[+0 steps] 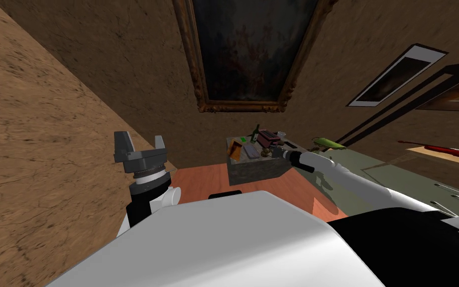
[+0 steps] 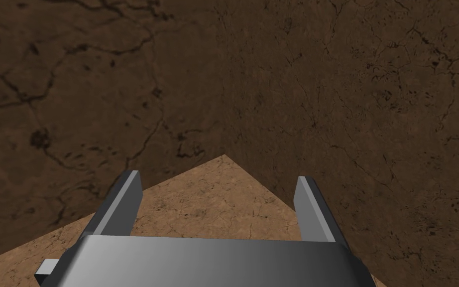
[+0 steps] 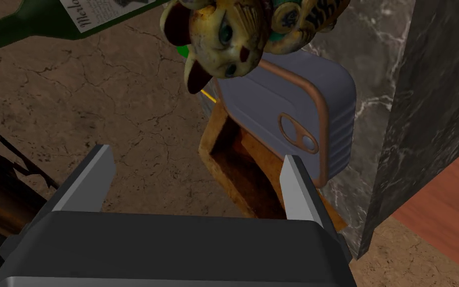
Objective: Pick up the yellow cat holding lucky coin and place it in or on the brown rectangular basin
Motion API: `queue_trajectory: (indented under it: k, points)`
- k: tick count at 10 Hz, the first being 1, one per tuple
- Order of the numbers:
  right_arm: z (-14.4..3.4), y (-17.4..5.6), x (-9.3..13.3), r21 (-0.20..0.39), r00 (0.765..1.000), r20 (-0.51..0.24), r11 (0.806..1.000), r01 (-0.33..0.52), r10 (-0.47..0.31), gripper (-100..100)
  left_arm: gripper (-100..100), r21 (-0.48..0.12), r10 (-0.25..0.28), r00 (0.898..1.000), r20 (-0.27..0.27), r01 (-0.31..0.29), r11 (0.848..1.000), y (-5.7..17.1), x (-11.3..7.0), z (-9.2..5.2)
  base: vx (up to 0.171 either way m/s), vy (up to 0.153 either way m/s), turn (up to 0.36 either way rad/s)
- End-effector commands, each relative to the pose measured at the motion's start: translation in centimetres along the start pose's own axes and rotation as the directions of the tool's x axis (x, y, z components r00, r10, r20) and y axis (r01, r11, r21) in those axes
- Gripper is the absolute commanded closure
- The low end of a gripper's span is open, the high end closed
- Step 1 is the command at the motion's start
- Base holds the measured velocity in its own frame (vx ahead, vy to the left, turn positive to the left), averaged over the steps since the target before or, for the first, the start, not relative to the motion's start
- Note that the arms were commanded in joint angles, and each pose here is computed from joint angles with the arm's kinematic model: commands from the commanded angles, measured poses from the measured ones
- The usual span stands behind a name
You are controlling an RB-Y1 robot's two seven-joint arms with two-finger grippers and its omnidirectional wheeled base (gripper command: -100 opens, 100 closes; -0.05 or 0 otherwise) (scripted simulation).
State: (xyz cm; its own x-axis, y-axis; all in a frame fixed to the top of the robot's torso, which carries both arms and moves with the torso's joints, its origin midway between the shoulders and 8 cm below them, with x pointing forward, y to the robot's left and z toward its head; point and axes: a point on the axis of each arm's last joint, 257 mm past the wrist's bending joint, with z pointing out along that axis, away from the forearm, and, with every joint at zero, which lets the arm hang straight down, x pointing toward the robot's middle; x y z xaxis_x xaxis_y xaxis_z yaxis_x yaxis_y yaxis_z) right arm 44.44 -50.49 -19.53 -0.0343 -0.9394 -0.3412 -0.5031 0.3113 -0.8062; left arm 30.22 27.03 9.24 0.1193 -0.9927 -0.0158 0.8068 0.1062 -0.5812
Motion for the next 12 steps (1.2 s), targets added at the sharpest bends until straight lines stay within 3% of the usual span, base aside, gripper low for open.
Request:
queue_trajectory:
  k: [1,2,4,5,9,10,11,12]
  points:
    - [-0.9,-0.2,2.5,-0.025,0.997,-0.057,0.998,0.051,-0.053,-100,0,0.0,0.0,1.0,0.0,0.0,1.0,0.0,0.0,0.0,0.065,0.059,0.047]
    - [-0.9,-0.2,2.5,-0.025,0.997,-0.057,0.998,0.051,-0.053,-100,0,0.0,0.0,1.0,0.0,0.0,1.0,0.0,0.0,0.0,0.048,0.037,0.034]
    - [-2.4,-0.3,6.2,-0.081,0.982,-0.137,0.99,0.117,-0.127,-100,0,0.0,0.0,1.0,0.0,0.0,1.0,0.0,0.0,0.0,0.064,0.046,0.077]
    - [-2.4,-0.3,6.2,-0.081,0.982,-0.137,0.99,0.117,-0.127,-100,0,0.0,0.0,1.0,0.0,0.0,1.0,0.0,0.0,0.0,0.059,0.046,0.016]
    - [-5.3,0.7,11.9,-0.194,0.945,-0.246,0.966,0.17,-0.216,-100,0,0.0,0.0,1.0,0.0,0.0,1.0,0.0,0.0,0.0,0.074,0.049,0.061]
    - [-5.9,1.3,12.9,-0.218,0.938,-0.261,0.961,0.17,-0.226,-100,0,0.0,0.0,1.0,0.0,0.0,1.0,0.0,0.0,0.0,0.075,0.039,0.04]
    - [-5.6,0.8,12.3,-0.199,0.944,-0.251,0.966,0.167,-0.215,-100,0,0.0,0.0,1.0,0.0,0.0,1.0,0.0,0.0,0.0,0.031,0.014,0.005]
    - [-5.7,0.9,12.4,-0.204,0.943,-0.252,0.964,0.168,-0.218,0,0,0.0,0.0,1.0,0.0,0.0,1.0,0.0,0.0,0.0,0.006,0.003,0.0]
